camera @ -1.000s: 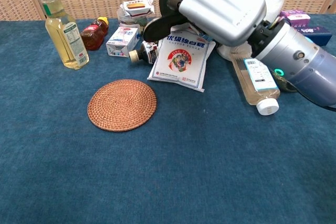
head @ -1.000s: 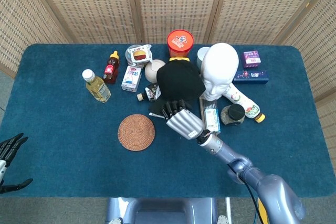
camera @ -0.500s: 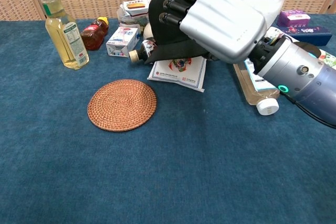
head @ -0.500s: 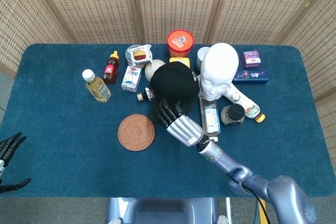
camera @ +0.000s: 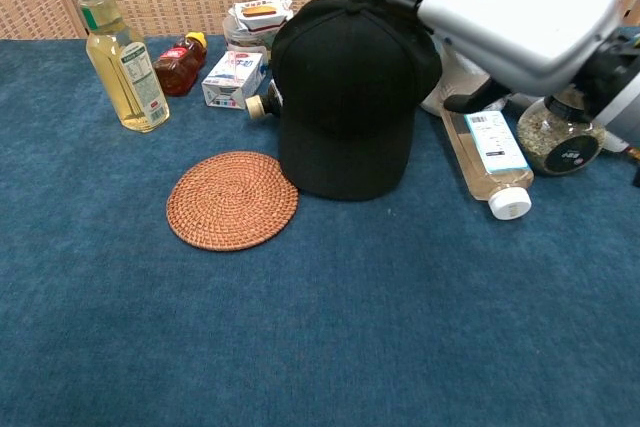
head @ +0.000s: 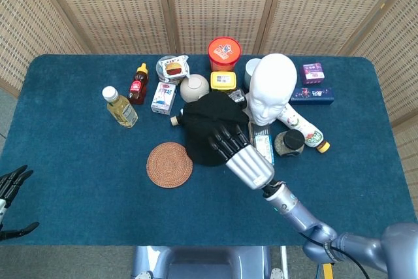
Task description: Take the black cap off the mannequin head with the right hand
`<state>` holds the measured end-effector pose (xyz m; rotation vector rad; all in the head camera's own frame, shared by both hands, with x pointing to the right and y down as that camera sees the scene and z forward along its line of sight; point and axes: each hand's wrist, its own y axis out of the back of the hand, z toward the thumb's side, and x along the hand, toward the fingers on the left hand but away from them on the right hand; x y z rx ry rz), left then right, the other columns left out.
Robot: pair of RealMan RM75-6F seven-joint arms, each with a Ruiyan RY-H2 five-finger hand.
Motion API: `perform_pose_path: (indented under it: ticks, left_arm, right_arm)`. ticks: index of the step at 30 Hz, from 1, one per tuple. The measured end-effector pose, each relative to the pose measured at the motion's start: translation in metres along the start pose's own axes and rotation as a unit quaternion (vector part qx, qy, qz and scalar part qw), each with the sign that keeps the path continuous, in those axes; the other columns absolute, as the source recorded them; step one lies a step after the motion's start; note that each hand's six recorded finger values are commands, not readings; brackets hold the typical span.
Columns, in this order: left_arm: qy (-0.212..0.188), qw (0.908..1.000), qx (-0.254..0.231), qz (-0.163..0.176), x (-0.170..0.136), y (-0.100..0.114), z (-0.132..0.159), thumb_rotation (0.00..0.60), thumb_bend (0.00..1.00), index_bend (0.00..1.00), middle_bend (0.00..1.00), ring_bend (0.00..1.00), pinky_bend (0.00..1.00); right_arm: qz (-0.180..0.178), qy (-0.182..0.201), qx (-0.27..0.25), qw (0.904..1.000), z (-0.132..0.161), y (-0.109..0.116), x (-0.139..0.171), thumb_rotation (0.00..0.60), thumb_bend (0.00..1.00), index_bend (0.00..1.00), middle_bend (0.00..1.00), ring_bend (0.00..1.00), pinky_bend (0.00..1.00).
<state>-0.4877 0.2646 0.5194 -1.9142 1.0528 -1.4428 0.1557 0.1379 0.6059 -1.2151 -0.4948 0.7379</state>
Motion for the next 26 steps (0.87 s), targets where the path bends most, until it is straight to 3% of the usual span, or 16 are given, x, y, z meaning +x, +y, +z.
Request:
perform_pose_path:
  ticks: [7, 13, 20, 26]
  left_arm:
    - [-0.002, 1.0000, 0.002, -0.001, -0.003, 0.001, -0.001, 0.600, 0.10, 0.00, 0.00, 0.00, 0.04]
    - [-0.003, 1.0000, -0.002, 0.003, -0.004, 0.003, -0.001, 0.600, 0.10, 0.00, 0.00, 0.00, 0.04]
    - [-0.007, 1.0000, 0.003, 0.003, -0.006, 0.004, -0.001, 0.600, 0.10, 0.00, 0.00, 0.00, 0.04]
    - [-0.021, 0.9997, 0.012, 0.010, -0.010, 0.008, 0.002, 0.600, 0.10, 0.00, 0.00, 0.00, 0.04]
  right_arm:
    - [0.031, -0.032, -0.006, 0.9990, -0.049, 0.005, 0.031, 0.600, 0.00, 0.08, 0.08, 0.02, 0.20]
    - [0.056, -0.078, -0.045, 0.9943, -0.082, 0.003, 0.068, 0.600, 0.00, 0.08, 0.07, 0.01, 0.18]
    - [0.102, -0.160, -0.105, 0.9761, -0.111, 0.004, 0.127, 0.600, 0.00, 0.09, 0.05, 0.00, 0.16]
    - [0.120, -0.206, -0.113, 0.9646, -0.122, -0.003, 0.168, 0.600, 0.00, 0.09, 0.05, 0.00, 0.15]
